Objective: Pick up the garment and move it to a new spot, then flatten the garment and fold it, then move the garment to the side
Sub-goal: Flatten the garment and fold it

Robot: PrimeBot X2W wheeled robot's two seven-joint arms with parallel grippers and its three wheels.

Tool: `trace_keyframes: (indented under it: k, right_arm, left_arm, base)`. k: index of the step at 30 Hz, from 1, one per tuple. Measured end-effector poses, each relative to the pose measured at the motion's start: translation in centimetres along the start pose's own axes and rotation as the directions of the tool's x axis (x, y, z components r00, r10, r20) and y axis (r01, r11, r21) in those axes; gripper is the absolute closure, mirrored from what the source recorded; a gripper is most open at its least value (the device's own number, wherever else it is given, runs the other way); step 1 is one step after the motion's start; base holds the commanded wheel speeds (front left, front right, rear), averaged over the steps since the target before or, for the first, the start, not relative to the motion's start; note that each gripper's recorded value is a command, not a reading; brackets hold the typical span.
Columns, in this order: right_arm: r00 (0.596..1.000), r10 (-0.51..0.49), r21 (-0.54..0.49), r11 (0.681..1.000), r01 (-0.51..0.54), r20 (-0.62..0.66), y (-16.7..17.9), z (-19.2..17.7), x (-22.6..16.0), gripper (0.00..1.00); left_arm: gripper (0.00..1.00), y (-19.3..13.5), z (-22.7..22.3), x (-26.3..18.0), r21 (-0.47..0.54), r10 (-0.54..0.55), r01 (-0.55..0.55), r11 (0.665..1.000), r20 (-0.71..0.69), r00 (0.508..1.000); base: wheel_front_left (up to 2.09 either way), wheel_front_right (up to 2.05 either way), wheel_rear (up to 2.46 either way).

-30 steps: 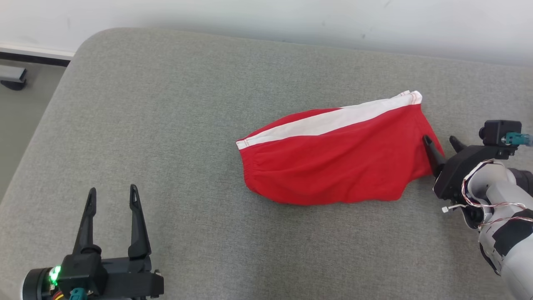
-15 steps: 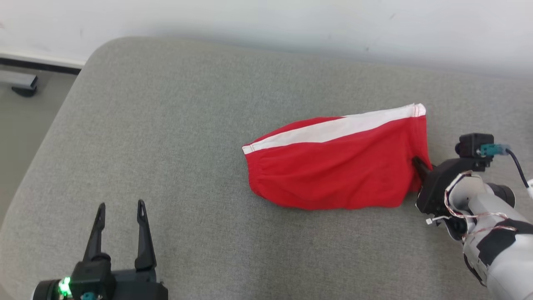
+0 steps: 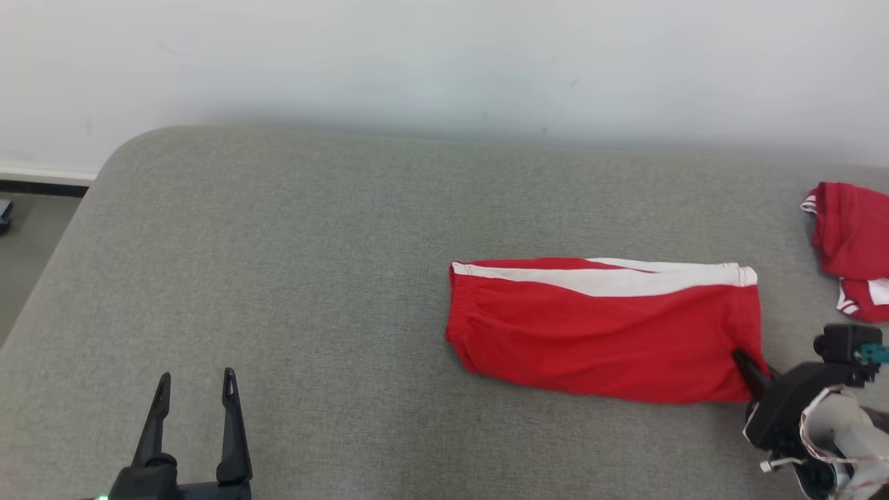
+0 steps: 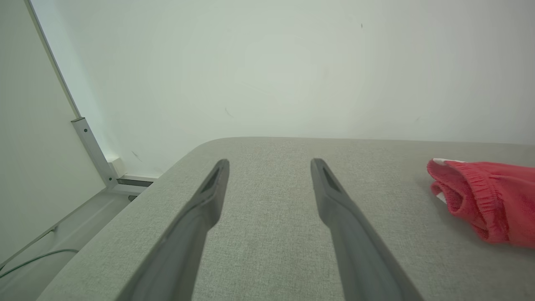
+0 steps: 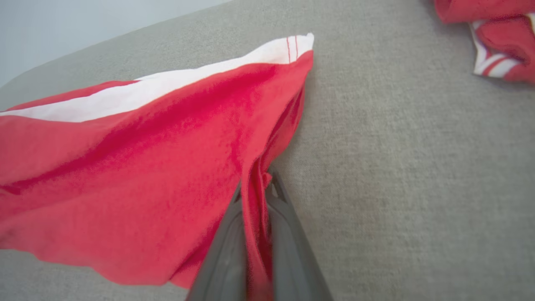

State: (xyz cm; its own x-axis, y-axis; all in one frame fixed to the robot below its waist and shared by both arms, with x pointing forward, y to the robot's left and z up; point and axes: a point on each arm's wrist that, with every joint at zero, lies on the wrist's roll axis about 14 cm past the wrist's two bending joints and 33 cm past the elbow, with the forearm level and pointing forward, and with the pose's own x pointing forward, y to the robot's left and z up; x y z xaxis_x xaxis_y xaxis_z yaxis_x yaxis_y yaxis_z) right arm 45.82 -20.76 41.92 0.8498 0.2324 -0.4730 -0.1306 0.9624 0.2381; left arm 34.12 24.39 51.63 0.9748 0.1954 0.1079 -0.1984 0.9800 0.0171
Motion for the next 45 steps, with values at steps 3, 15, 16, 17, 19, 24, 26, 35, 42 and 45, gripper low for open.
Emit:
trace_keyframes:
  k: [3,15,16,17,19,24,26,35,42,45]
  right_arm:
    - [0.999,-0.044,0.050,0.998,0.044,0.002,-1.8,-1.0,-1.5,1.00]
    - [0.982,-0.020,0.007,1.000,0.019,0.189,-1.2,3.5,-2.7,1.00]
    - [0.978,0.009,0.002,1.000,-0.009,0.208,-0.2,4.0,-2.5,1.00]
    - [0.974,0.038,-0.003,0.999,-0.039,0.225,0.9,4.4,-2.3,1.00]
    - [0.962,0.099,-0.026,0.995,-0.096,0.253,3.1,5.2,-2.1,1.00]
    - [0.933,0.243,-0.082,0.970,-0.229,0.266,8.5,5.8,-1.9,1.00]
    - [0.920,0.298,-0.092,0.955,-0.283,0.256,10.8,5.5,-1.8,1.00]
    - [0.885,0.433,-0.089,0.902,-0.423,0.170,18.2,3.1,-0.7,1.00]
    - [0.890,0.452,-0.083,0.891,-0.447,0.065,20.8,-0.1,0.9,1.00]
    - [0.893,0.449,-0.079,0.891,-0.446,0.023,21.3,-1.5,1.4,1.00]
  left_arm:
    - [0.00,-0.4,0.3,0.2,-0.003,-0.014,0.014,1.000,0.010,1.000]
    - [0.00,-1.0,0.5,0.3,-0.011,-0.035,0.035,0.999,0.020,0.999]
    - [0.00,-1.0,0.5,0.3,-0.011,-0.036,0.036,0.999,0.021,0.999]
    - [0.00,-1.0,0.6,0.3,-0.012,-0.036,0.037,0.999,0.022,0.999]
    - [0.00,-0.8,0.6,0.4,-0.011,-0.033,0.033,0.999,0.024,0.999]
    - [0.00,-0.7,0.7,0.4,-0.011,-0.027,0.028,1.000,0.026,0.999]
    - [0.00,-0.6,0.7,0.3,-0.014,-0.024,0.024,1.000,0.027,0.999]
    - [0.00,-1.0,1.1,0.8,-0.023,-0.031,0.032,0.999,0.036,0.999]
    - [0.00,-0.9,1.0,1.0,-0.031,-0.027,0.028,0.999,0.031,0.999]
    - [0.00,-0.8,1.0,1.1,-0.036,-0.019,0.020,0.999,0.030,0.999]
  base:
    - [0.00,0.00,0.00]
    - [0.00,0.00,0.00]
    - [0.00,0.00,0.00]
    - [0.00,0.00,0.00]
    - [0.00,0.00,0.00]
    - [0.00,0.00,0.00]
    - [0.00,0.00,0.00]
    - [0.00,0.00,0.00]
    - [0.00,0.00,0.00]
    - [0.00,0.00,0.00]
